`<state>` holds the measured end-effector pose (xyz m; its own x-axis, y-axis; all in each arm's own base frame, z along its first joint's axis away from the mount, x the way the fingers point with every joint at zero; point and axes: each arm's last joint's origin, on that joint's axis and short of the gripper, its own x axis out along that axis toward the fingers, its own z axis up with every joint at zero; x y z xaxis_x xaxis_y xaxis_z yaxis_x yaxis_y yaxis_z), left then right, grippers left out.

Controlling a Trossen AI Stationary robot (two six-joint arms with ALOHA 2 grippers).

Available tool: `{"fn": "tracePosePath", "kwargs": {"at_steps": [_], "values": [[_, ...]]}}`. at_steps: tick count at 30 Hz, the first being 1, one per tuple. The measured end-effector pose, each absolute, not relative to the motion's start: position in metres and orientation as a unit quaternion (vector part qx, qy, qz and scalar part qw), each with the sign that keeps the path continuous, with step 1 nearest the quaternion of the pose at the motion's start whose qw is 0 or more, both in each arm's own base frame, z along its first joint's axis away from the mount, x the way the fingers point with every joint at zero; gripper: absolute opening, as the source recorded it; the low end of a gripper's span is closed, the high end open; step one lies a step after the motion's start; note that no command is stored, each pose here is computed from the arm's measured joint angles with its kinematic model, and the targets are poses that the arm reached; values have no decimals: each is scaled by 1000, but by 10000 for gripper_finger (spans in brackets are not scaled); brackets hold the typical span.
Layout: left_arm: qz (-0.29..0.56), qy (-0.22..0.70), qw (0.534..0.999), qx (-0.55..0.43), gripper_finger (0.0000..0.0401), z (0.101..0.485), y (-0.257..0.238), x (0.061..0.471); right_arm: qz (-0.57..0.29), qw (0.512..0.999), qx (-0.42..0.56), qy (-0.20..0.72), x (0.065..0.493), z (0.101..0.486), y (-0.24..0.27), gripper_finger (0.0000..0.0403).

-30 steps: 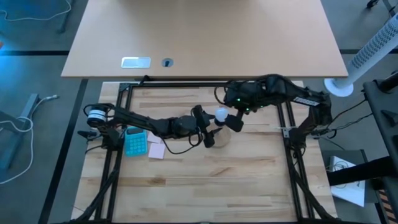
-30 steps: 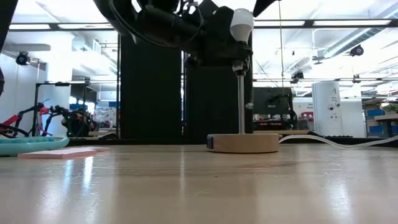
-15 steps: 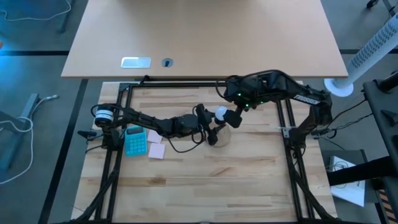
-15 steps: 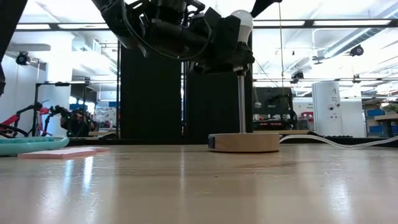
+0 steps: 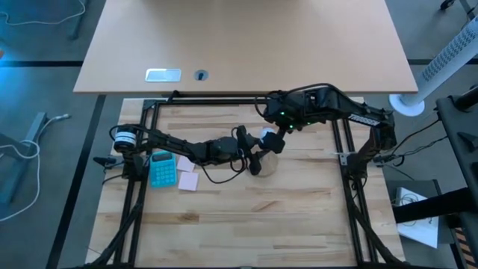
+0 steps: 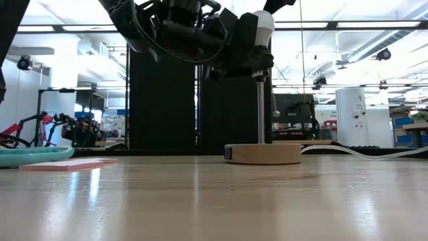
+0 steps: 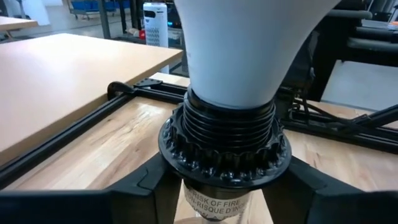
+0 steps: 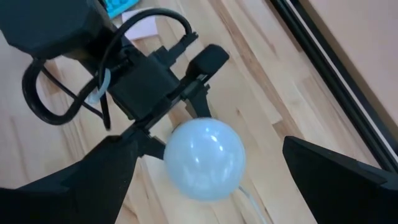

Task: Screw lightbulb
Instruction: Insert the lightbulb into the lamp

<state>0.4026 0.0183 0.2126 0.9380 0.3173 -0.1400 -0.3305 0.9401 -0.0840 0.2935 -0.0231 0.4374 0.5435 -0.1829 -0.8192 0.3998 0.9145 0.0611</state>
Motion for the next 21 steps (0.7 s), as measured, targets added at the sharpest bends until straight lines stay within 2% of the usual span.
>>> {"fn": "tracePosePath", "kwargs": {"at_steps": [15,21], "values": [[167,66,982,-63,172,212,18,403,-165,879,121,430,291,447,-24,396],[167,67,982,-63,171,212,18,403,-188,872,160,422,291,447,-26,396]]}}
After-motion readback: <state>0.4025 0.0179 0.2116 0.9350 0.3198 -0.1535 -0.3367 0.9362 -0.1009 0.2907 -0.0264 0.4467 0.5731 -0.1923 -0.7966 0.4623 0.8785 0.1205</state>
